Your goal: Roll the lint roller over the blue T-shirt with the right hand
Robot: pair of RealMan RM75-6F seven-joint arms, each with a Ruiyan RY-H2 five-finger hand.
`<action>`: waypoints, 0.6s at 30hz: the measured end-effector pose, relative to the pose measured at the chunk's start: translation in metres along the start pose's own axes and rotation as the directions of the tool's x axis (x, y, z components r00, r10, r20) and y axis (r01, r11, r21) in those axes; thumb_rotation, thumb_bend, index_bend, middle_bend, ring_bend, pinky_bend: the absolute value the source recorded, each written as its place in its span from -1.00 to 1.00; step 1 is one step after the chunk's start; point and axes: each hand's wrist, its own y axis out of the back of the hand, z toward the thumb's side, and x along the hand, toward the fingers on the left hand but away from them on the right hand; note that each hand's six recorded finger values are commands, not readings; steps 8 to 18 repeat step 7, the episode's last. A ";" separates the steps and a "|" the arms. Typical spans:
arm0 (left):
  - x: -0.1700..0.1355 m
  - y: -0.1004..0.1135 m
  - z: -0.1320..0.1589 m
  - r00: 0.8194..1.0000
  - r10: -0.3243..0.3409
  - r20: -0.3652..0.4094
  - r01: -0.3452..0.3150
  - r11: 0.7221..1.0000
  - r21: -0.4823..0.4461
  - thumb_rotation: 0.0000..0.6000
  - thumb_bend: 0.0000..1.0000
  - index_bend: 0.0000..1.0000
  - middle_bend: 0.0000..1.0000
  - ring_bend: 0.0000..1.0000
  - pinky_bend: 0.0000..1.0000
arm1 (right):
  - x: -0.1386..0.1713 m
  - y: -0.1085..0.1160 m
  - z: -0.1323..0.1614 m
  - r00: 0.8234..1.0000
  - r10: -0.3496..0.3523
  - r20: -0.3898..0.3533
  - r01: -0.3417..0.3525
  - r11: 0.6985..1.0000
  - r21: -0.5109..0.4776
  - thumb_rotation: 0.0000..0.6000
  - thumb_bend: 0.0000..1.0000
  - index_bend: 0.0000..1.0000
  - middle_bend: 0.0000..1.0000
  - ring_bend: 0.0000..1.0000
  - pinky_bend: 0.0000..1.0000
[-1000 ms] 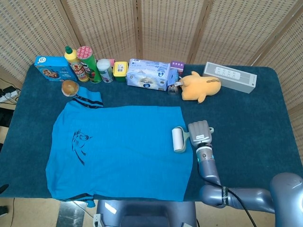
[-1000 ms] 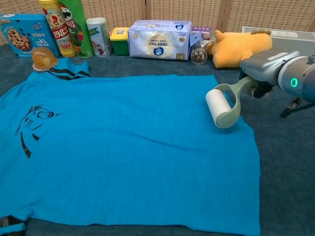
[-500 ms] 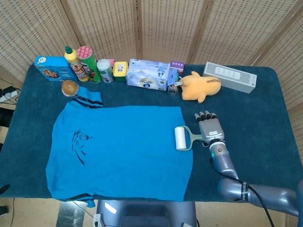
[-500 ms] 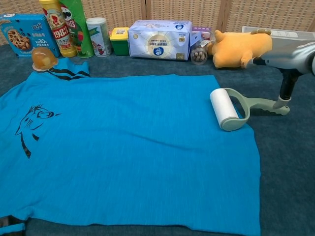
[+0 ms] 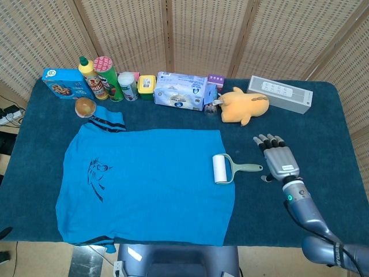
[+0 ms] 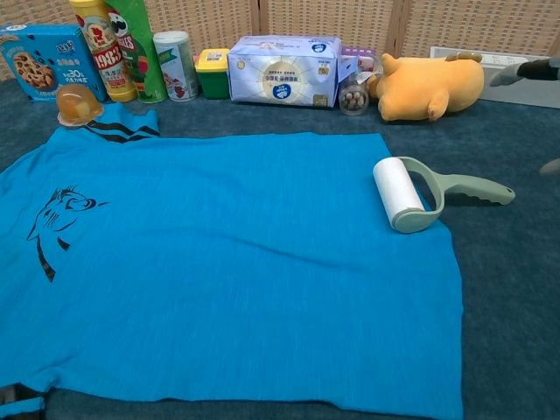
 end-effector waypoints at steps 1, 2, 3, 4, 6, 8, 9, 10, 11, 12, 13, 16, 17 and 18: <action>0.000 0.000 0.000 1.000 -0.006 0.002 0.006 1.000 -0.001 1.00 -0.84 -1.00 -1.00 -1.00 -0.99 | 0.007 0.000 -0.007 0.999 -0.033 -0.004 0.033 0.999 -0.018 1.00 -1.00 -1.00 -1.00 -1.00 -0.95; 0.000 -0.001 0.000 1.000 -0.009 0.004 0.009 1.000 0.000 1.00 -0.84 -1.00 -1.00 -1.00 -0.99 | 0.012 0.000 -0.014 0.998 -0.059 -0.005 0.059 0.998 -0.032 1.00 -1.00 -1.00 -1.00 -1.00 -0.96; 0.000 -0.001 0.000 1.000 -0.011 0.006 0.011 1.000 0.000 1.00 -0.84 -1.00 -1.00 -1.00 -0.99 | 0.018 -0.001 -0.021 0.997 -0.082 -0.003 0.082 0.996 -0.048 1.00 -1.00 -1.00 -1.00 -1.00 -0.96; 0.000 -0.001 0.001 1.000 -0.012 0.010 0.012 1.000 0.001 1.00 -0.83 -1.00 -1.00 -1.00 -0.99 | 0.027 -0.003 -0.031 0.994 -0.105 0.004 0.105 0.992 -0.072 1.00 -1.00 -1.00 -1.00 -1.00 -0.96; -0.001 -0.001 0.002 1.000 -0.015 0.017 0.015 1.000 0.003 1.00 -0.83 -1.00 -1.00 -1.00 -0.99 | 0.042 -0.008 -0.048 0.991 -0.130 0.026 0.132 0.985 -0.109 1.00 -1.00 -1.00 -1.00 -1.00 -0.96; -0.001 -0.002 0.003 1.000 -0.018 0.023 0.017 1.000 0.004 1.00 -0.84 -1.00 -1.00 -1.00 -0.99 | 0.053 -0.010 -0.059 0.989 -0.144 0.042 0.148 0.981 -0.125 1.00 -1.00 -1.00 -1.00 -1.00 -0.96; -0.001 -0.002 0.003 1.000 -0.018 0.023 0.017 1.000 0.004 1.00 -0.84 -1.00 -1.00 -1.00 -0.99 | 0.053 -0.010 -0.059 0.989 -0.144 0.042 0.148 0.981 -0.125 1.00 -1.00 -1.00 -1.00 -1.00 -0.96; -0.001 -0.002 0.003 1.000 -0.018 0.023 0.017 1.000 0.004 1.00 -0.84 -1.00 -1.00 -1.00 -0.99 | 0.053 -0.010 -0.059 0.989 -0.144 0.042 0.148 0.981 -0.125 1.00 -1.00 -1.00 -1.00 -1.00 -0.96; -0.001 -0.002 0.003 1.000 -0.018 0.023 0.017 1.000 0.004 1.00 -0.84 -1.00 -1.00 -1.00 -0.99 | 0.053 -0.010 -0.059 0.989 -0.144 0.042 0.148 0.981 -0.125 1.00 -1.00 -1.00 -1.00 -1.00 -0.96; -0.001 -0.002 0.003 1.000 -0.018 0.023 0.017 1.000 0.004 1.00 -0.84 -1.00 -1.00 -1.00 -0.99 | 0.053 -0.010 -0.059 0.989 -0.144 0.042 0.148 0.981 -0.125 1.00 -1.00 -1.00 -1.00 -1.00 -0.96; -0.001 -0.002 0.003 1.000 -0.018 0.023 0.017 1.000 0.004 1.00 -0.84 -1.00 -1.00 -1.00 -0.99 | 0.053 -0.010 -0.059 0.989 -0.144 0.042 0.148 0.981 -0.125 1.00 -1.00 -1.00 -1.00 -1.00 -0.96; -0.001 -0.002 0.003 1.000 -0.018 0.023 0.017 1.000 0.004 1.00 -0.84 -1.00 -1.00 -1.00 -0.99 | 0.053 -0.010 -0.059 0.989 -0.144 0.042 0.148 0.981 -0.125 1.00 -1.00 -1.00 -1.00 -1.00 -0.96; -0.001 -0.002 0.003 1.000 -0.018 0.023 0.017 1.000 0.004 1.00 -0.84 -1.00 -1.00 -1.00 -0.99 | 0.053 -0.010 -0.059 0.989 -0.144 0.042 0.148 0.981 -0.125 1.00 -1.00 -1.00 -1.00 -1.00 -0.96; -0.001 -0.002 0.003 1.000 -0.018 0.023 0.017 1.000 0.004 1.00 -0.84 -1.00 -1.00 -1.00 -0.99 | 0.053 -0.010 -0.059 0.989 -0.144 0.042 0.148 0.981 -0.125 1.00 -1.00 -1.00 -1.00 -1.00 -0.96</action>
